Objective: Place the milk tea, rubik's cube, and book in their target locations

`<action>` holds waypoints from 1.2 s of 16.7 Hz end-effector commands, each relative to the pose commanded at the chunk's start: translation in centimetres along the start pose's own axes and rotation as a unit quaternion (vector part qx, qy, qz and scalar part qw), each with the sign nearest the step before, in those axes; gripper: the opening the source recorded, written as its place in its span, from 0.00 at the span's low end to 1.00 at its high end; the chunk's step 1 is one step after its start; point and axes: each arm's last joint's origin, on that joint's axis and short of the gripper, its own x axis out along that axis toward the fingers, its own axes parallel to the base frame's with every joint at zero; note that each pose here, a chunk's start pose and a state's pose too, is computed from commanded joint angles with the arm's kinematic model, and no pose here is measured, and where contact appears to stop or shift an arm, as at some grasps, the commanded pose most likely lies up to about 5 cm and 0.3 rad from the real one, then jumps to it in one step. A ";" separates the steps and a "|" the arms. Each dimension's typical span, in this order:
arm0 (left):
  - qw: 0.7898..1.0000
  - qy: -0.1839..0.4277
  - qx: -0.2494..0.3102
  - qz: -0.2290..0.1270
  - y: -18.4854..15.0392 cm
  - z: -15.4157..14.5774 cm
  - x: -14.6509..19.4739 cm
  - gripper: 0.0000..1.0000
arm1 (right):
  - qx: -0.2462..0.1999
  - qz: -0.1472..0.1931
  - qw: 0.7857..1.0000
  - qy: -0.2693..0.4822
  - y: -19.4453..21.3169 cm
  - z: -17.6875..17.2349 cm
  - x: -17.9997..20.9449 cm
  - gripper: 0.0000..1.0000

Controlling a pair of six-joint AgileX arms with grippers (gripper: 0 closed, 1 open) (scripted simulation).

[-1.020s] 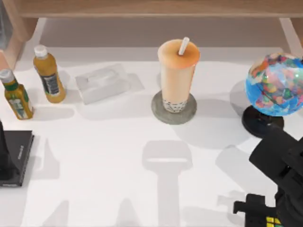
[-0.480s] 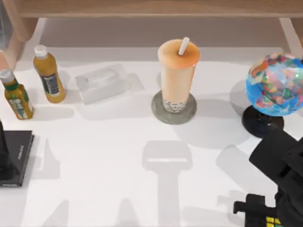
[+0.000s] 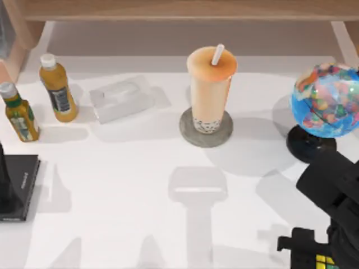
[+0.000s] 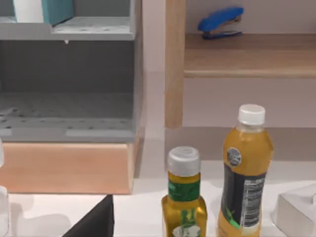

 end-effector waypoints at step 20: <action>1.000 0.000 0.000 0.000 0.0 0.0 0.0 1.00 | -0.129 0.156 0.935 -0.293 6.2 8.7 -9.9 0.00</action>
